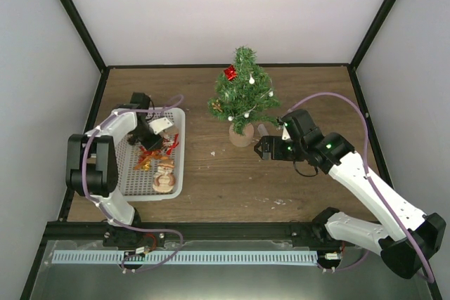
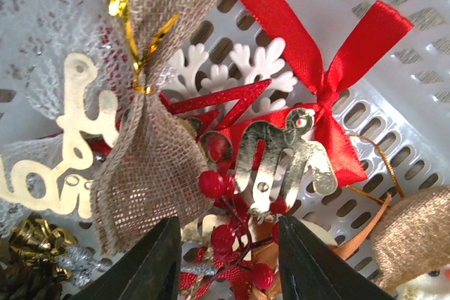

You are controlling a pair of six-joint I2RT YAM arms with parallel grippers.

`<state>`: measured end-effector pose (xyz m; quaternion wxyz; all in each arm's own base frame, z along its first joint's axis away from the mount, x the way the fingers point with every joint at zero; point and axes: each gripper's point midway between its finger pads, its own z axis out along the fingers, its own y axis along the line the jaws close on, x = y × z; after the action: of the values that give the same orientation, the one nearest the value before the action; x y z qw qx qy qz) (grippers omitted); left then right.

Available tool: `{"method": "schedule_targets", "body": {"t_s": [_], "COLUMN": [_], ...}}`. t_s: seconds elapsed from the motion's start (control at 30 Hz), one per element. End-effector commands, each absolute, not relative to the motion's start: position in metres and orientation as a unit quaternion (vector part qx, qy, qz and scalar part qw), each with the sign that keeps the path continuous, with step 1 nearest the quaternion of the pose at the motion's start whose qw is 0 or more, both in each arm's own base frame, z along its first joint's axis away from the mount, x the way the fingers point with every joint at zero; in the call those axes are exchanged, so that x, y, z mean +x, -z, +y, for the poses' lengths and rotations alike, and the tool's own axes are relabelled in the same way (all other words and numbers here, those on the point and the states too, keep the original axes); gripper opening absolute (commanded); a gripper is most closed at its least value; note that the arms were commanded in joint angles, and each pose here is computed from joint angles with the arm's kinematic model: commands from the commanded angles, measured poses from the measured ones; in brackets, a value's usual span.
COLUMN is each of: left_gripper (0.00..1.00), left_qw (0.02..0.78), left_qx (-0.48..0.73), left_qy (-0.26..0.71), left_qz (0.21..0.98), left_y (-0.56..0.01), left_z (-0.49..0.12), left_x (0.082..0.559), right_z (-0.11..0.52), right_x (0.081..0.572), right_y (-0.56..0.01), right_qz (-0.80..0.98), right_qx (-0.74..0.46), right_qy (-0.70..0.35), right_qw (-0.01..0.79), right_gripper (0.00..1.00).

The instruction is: Decorate the small christmas tree

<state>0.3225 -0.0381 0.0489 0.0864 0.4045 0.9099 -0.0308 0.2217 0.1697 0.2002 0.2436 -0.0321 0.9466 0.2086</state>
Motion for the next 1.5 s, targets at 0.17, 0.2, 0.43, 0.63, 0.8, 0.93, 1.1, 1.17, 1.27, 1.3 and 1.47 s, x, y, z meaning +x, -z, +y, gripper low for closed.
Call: {"method": "schedule_targets", "body": {"t_s": [0.17, 0.2, 0.43, 0.63, 0.8, 0.93, 1.1, 1.17, 1.27, 1.3, 1.47], "left_gripper": [0.39, 0.39, 0.4, 0.35, 0.2, 0.14, 0.11, 0.1, 0.1, 0.09, 0.07], "left_qw": [0.085, 0.084, 0.076, 0.069, 0.075, 0.083, 0.093, 0.094, 0.097, 0.098, 0.107], "left_qx": [0.409, 0.41, 0.401, 0.394, 0.391, 0.389, 0.386, 0.385, 0.387, 0.388, 0.392], "left_qy": [0.051, 0.051, 0.03, 0.027, 0.028, 0.029, 0.03, 0.033, 0.031, 0.03, 0.027], "left_qz": [0.907, 0.907, 0.912, 0.916, 0.917, 0.917, 0.917, 0.917, 0.916, 0.916, 0.913], "left_y": [-0.05, -0.049, -0.036, -0.03, -0.037, -0.047, -0.06, -0.065, -0.072, -0.075, -0.093], "left_z": [-0.051, -0.052, -0.045, -0.044, -0.045, -0.046, -0.047, -0.049, -0.049, -0.048, -0.048], "left_x": [0.323, 0.322, 0.327, 0.33, 0.333, 0.335, 0.337, 0.337, 0.336, 0.336, 0.333], "right_z": [0.168, 0.168, 0.17, 0.17, 0.169, 0.169, 0.169, 0.169, 0.169, 0.169, 0.17], "right_x": [0.224, 0.224, 0.225, 0.224, 0.224, 0.224, 0.224, 0.225, 0.225, 0.225, 0.226], "right_y": [-0.201, -0.2, -0.199, -0.2, -0.201, -0.201, -0.202, -0.202, -0.202, -0.202, -0.203], "right_qz": [0.946, 0.946, 0.946, 0.946, 0.945, 0.945, 0.944, 0.944, 0.944, 0.944, 0.943], "right_qx": [-0.029, -0.029, -0.033, -0.033, -0.032, -0.031, -0.033, -0.034, -0.034, -0.034, -0.037], "right_qy": [-0.208, -0.209, -0.209, -0.209, -0.209, -0.209, -0.21, -0.211, -0.21, -0.21, -0.211], "right_qw": [0.248, 0.248, 0.246, 0.247, 0.248, 0.249, 0.251, 0.252, 0.253, 0.253, 0.256], "right_gripper": [0.92, 0.92, 0.92, 0.92, 0.92, 0.92, 0.92, 0.92, 0.92, 0.92, 0.92]}}
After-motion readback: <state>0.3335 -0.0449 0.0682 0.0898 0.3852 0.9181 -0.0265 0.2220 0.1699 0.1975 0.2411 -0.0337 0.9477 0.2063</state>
